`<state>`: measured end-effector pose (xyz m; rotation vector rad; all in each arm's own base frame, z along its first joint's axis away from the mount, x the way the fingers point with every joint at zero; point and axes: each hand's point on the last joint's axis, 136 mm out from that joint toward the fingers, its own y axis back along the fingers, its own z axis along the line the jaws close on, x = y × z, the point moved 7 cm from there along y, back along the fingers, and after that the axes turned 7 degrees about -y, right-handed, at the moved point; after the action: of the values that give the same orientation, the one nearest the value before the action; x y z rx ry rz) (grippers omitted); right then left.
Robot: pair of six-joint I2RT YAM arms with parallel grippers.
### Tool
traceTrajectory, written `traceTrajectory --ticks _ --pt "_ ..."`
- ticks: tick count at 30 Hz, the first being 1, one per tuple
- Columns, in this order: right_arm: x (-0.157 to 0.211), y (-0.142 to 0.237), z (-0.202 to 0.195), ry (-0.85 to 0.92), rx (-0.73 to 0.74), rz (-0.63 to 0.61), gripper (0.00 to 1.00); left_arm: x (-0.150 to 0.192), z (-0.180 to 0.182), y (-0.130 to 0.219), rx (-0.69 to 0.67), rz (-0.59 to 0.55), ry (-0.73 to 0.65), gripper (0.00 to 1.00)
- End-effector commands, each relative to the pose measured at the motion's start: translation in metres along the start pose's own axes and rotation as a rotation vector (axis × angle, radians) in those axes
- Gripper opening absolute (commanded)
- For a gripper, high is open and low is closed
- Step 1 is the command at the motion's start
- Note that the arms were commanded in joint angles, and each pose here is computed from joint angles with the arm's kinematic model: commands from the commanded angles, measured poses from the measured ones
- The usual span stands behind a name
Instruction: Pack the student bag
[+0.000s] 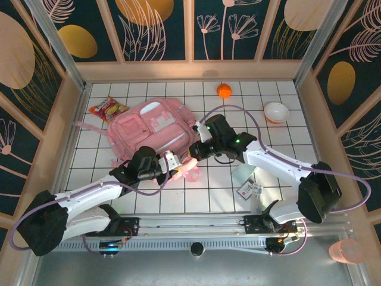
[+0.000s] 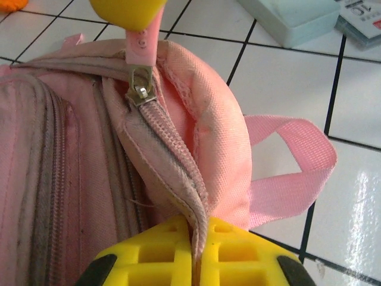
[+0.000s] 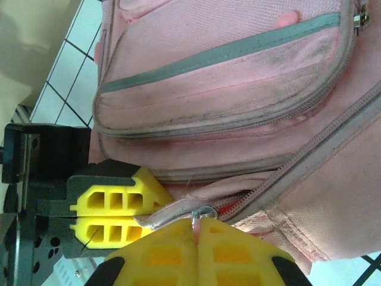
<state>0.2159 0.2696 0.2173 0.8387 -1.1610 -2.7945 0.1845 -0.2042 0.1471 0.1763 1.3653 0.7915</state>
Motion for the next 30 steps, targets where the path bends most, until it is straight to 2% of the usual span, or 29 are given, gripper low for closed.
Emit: traceTrajectory --ticks 1,6,9,10,12,15,18,21,26,30 --pt "-0.007 0.015 0.037 0.081 -0.117 -0.052 0.00 -0.026 0.015 0.007 -0.093 -0.121 -0.012 0.00" --pt "-0.011 0.019 0.010 0.018 0.015 -0.098 0.00 -0.028 0.012 0.017 -0.083 -0.119 -0.053 0.02" --pt "-0.010 0.023 0.006 0.021 -0.018 -0.104 0.00 -0.033 0.013 0.027 -0.104 -0.133 -0.034 0.47" --pt "-0.008 0.022 0.008 0.027 -0.037 -0.094 0.00 -0.039 0.015 0.032 -0.123 -0.154 -0.018 0.55" --pt "-0.003 0.020 0.011 0.037 -0.057 -0.077 0.00 -0.046 0.020 0.039 -0.169 -0.182 0.007 0.63" --pt "0.004 0.019 0.012 0.054 -0.084 -0.082 0.00 -0.048 0.028 0.046 -0.235 -0.214 0.066 0.69" --pt "0.008 0.022 0.016 0.098 -0.112 -0.104 0.00 -0.044 0.037 0.044 -0.281 -0.189 0.118 0.73" --pt "0.011 0.025 0.018 0.118 -0.124 -0.108 0.00 -0.035 0.045 0.031 -0.313 -0.075 0.128 0.76" --pt "0.016 0.023 0.020 0.132 -0.141 -0.093 0.00 -0.024 0.052 0.007 -0.286 0.067 0.070 0.83" --pt "0.017 0.024 0.023 0.136 -0.154 -0.093 0.00 -0.014 0.054 -0.011 -0.254 0.148 0.039 0.82"
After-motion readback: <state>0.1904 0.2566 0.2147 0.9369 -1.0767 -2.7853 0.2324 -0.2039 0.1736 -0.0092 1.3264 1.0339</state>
